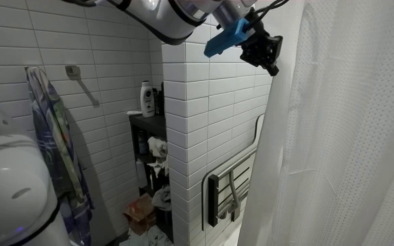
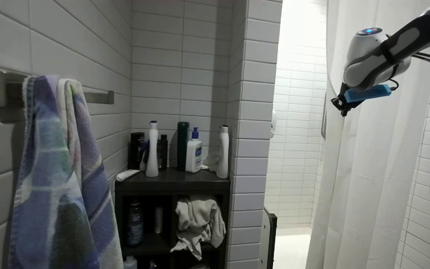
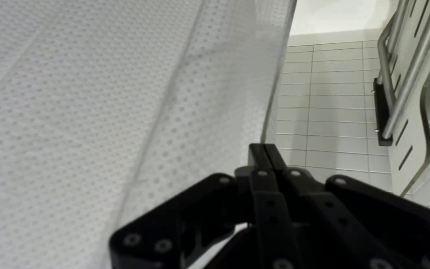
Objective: Move the shower curtain to the right
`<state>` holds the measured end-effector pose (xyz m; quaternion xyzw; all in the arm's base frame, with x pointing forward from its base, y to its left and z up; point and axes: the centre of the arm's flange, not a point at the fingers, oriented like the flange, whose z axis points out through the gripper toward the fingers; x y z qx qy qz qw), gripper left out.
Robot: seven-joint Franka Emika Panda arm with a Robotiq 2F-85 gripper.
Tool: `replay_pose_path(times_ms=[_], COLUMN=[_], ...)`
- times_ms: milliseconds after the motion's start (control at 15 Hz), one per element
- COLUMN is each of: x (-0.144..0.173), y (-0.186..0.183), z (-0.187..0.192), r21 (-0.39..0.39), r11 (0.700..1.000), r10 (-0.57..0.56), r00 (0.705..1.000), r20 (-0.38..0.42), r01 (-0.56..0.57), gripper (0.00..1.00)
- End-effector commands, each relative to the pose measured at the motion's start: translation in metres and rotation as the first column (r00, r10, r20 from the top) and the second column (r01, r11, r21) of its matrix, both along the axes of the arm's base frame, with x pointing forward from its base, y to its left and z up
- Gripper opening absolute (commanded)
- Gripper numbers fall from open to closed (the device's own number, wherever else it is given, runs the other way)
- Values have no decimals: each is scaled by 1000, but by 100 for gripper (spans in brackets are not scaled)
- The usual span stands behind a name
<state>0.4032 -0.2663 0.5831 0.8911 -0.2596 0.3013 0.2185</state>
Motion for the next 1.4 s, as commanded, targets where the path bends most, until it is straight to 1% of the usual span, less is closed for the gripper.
replay_pose_path(times_ms=[0, 133, 333, 600, 800, 867, 933, 1000, 1067, 1200, 1333], x=[-11, -26, -47, -66, -72, -75, -74, -76, -77, -84, -90], y=[-70, -105, -148, -186, -208, -215, -216, -221, -222, -224, -229], z=[12, 9, -9, -48, -66, -71, -73, -73, -72, -71, -71], r21=[-2, 20, 70, 153, 212, 248, 263, 287, 298, 310, 323], r11=[1000, 1000, 996, 985, 968, 954, 944, 922, 908, 878, 840], r10=[-6, -25, -58, -103, -170, -217, -255, -324, -367, -451, -530], r00=[999, 998, 994, 987, 973, 961, 948, 925, 902, 849, 786], r20=[38, 63, 93, 123, 159, 173, 189, 200, 226, 275, 319], r01=[6, 24, 52, 84, 135, 171, 201, 260, 295, 365, 435], gripper=[0, 0, 0, 0, 0, 0, 0, 0, 0, 0, 0])
